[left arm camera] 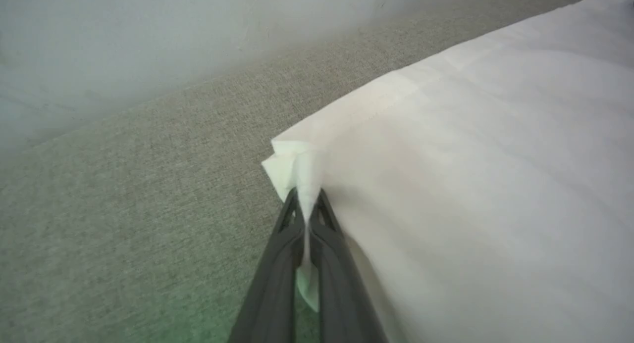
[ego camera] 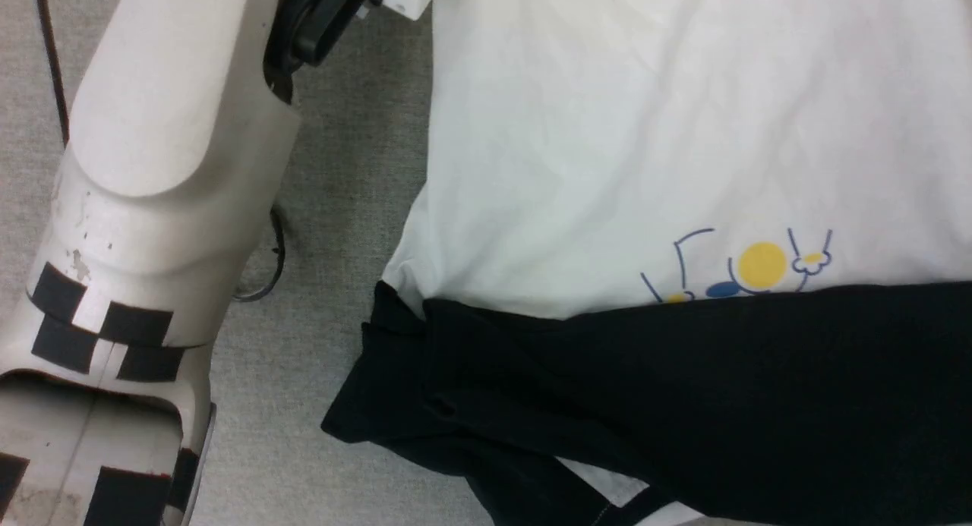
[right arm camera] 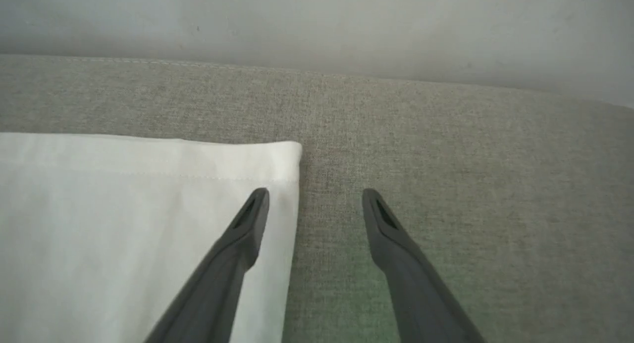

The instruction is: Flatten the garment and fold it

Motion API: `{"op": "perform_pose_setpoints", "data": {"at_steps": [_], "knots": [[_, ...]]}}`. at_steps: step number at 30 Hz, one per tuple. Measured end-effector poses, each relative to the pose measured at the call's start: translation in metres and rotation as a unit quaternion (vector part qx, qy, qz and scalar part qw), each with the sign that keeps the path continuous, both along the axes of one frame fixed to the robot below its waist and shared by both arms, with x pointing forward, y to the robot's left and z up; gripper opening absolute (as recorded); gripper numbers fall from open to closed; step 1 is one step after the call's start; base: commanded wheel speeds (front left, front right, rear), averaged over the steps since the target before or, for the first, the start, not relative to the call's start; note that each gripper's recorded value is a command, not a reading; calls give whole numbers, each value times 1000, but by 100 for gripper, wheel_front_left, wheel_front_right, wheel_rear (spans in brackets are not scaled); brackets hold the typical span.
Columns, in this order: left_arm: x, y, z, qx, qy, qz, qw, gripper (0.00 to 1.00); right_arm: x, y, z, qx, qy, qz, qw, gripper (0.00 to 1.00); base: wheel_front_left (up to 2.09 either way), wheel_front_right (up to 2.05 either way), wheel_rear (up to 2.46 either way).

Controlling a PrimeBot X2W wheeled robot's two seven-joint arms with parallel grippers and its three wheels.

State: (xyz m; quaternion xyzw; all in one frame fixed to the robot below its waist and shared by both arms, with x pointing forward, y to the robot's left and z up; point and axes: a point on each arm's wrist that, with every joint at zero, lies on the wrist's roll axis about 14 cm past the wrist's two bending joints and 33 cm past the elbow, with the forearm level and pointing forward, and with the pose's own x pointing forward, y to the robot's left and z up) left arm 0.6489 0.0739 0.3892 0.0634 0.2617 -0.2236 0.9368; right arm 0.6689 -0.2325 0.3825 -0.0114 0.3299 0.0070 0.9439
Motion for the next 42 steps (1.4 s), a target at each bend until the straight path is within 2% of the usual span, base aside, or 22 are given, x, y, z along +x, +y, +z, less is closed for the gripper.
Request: {"op": "perform_pose_setpoints", "data": {"at_steps": [3,6,7,8,9,10,18,24,30,34,42], "knots": [[2,2,-5,1,1,2,1000,0,1,9,-22,15,16,0,1000,100,0,0,0],[4,5,-7,2,-2,3,1000,0,8,15,-25,20,10,4,1000,100,0,0,0],[4,6,-7,2,-4,4,1000,0,9,17,-27,22,12,5,1000,96,0,0,0],[4,6,-7,3,-4,2,1000,0,9,18,-28,23,12,6,1000,49,0,0,0],[4,7,-6,4,-4,3,1000,0,10,19,-29,25,12,6,1000,13,0,0,0],[4,8,-6,4,-4,4,1000,0,10,19,-28,25,12,5,1000,0,0,0,0],[9,20,19,-1,-42,17,999,0,11,22,-6,21,-21,10,1000,0,0,0,0],[18,30,75,-34,-128,39,990,0,8,15,36,20,-69,12,997,0,0,0,0],[15,42,135,-59,-215,60,973,0,1,-1,95,27,-135,2,990,0,0,0,0],[0,41,153,-61,-231,51,970,0,-12,-11,124,26,-166,-6,986,0,0,0,0],[-58,40,167,-63,-252,15,966,0,-61,5,146,60,-184,24,981,0,0,0,0]]}}
